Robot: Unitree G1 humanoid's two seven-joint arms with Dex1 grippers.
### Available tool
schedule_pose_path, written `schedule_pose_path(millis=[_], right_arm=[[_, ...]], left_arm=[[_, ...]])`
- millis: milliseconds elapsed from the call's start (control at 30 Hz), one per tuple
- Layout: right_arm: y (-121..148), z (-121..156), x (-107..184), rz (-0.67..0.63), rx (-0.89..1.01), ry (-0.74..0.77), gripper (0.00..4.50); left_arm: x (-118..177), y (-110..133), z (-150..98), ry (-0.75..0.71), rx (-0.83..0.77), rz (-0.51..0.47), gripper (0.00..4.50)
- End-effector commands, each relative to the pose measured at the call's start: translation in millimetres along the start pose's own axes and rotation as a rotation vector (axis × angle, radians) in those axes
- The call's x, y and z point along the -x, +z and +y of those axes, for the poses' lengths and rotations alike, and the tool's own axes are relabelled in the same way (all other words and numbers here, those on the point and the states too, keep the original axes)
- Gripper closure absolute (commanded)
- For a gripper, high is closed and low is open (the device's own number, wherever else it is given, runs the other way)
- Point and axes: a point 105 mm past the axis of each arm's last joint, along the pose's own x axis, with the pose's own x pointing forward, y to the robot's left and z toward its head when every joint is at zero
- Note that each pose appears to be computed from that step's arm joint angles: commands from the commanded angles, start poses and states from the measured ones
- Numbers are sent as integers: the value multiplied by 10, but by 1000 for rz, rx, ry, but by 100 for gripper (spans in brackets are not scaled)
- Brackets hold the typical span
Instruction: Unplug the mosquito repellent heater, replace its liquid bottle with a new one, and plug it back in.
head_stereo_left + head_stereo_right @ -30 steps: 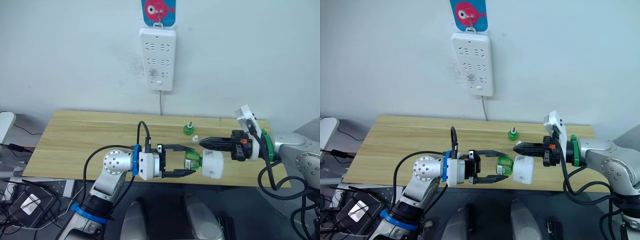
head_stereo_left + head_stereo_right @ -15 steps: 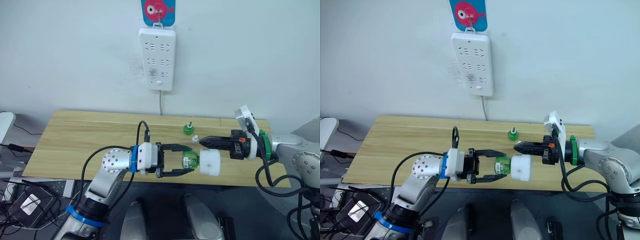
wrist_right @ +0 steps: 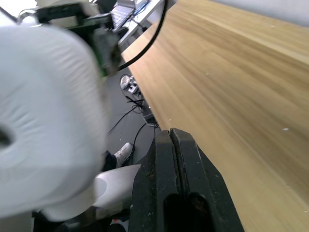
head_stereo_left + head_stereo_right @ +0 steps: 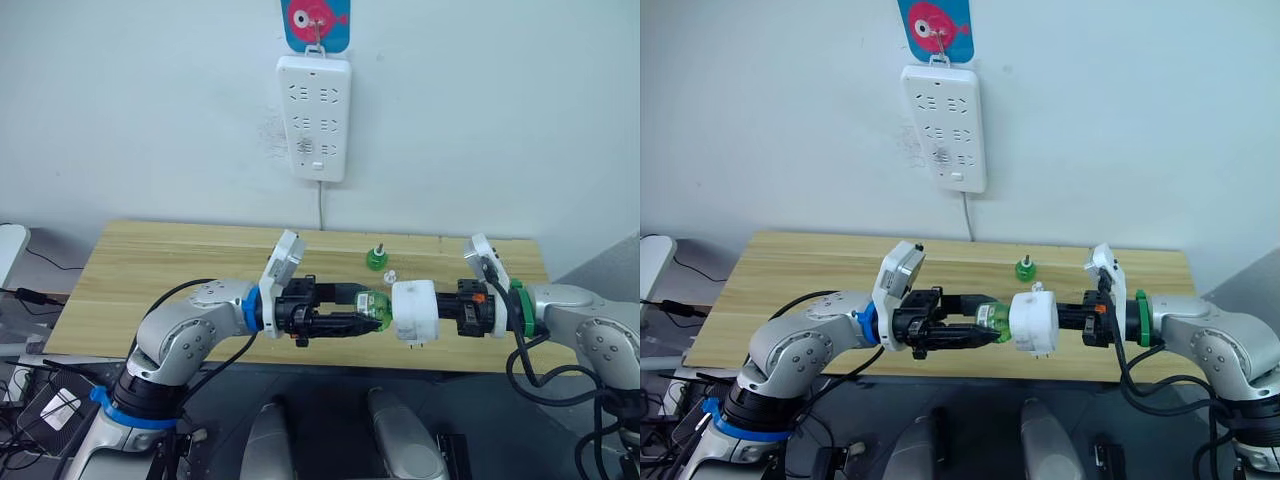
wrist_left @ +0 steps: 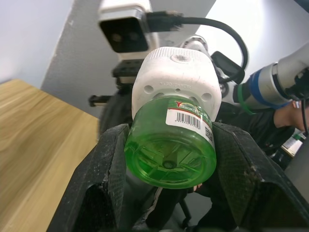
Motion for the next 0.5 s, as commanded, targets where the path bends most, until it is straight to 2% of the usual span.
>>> schedule_pose_path(millis=[33, 233, 500], right_arm=[[-11, 126, 74, 8, 11, 38, 450], [-19, 233, 133, -2, 3, 53, 450], [187, 460, 97, -55, 39, 112, 450]], left_arm=[[3, 90, 21, 20, -53, -39, 215], [37, 90, 139, 97, -90, -63, 215], [26, 26, 186, 116, -141, -31, 215]])
